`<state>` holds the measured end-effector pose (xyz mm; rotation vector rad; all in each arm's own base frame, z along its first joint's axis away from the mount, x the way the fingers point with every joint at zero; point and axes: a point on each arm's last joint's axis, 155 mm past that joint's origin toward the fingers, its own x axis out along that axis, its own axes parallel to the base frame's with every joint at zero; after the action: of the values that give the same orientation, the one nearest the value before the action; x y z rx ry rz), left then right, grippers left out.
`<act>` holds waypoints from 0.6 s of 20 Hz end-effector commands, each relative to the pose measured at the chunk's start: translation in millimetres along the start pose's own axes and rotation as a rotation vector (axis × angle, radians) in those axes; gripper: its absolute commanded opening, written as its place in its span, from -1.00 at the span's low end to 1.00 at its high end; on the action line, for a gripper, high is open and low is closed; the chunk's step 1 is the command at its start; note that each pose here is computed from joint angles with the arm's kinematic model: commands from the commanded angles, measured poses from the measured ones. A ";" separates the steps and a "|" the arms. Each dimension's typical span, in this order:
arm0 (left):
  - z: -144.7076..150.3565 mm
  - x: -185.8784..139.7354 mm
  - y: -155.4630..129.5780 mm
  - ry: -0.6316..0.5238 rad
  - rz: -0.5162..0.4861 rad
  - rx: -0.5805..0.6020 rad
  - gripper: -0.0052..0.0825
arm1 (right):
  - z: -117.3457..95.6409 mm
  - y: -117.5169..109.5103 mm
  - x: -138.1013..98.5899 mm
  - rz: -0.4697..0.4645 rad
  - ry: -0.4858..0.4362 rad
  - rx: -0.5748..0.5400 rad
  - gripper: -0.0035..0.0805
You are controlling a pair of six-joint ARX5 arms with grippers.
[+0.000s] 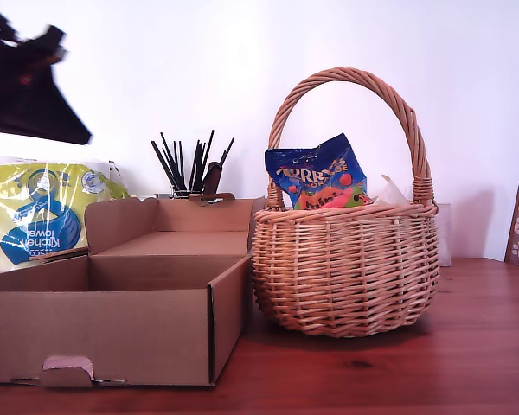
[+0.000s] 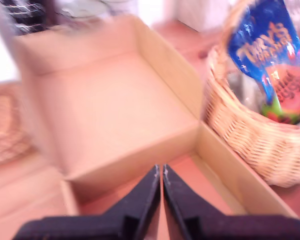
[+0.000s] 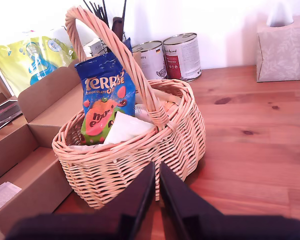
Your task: Move the bags of Easter eggs from the cardboard box on the left into the woven basket on the right side.
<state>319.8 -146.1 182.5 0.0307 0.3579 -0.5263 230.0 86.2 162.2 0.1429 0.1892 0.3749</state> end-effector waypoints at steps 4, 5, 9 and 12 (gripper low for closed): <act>-4.5 -33.2 19.3 -0.117 0.060 -0.070 -0.94 | 2.3 -0.6 0.2 -0.003 -0.006 0.000 -0.95; -2.1 -39.7 19.4 -0.142 0.065 -0.073 -0.94 | 2.4 -0.6 0.2 -0.003 -0.006 0.000 -0.95; 3.6 -61.7 13.3 -0.187 0.065 -0.077 -0.94 | 2.3 -0.5 0.2 -0.003 -0.006 0.001 -0.95; 4.4 -77.9 8.2 -0.203 0.065 -0.075 -0.94 | 2.1 -0.5 0.1 -0.003 -0.005 0.001 -0.95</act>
<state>265.4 -101.7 219.8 -0.0770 0.1647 -0.4442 230.0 86.2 162.3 0.1429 0.1888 0.3750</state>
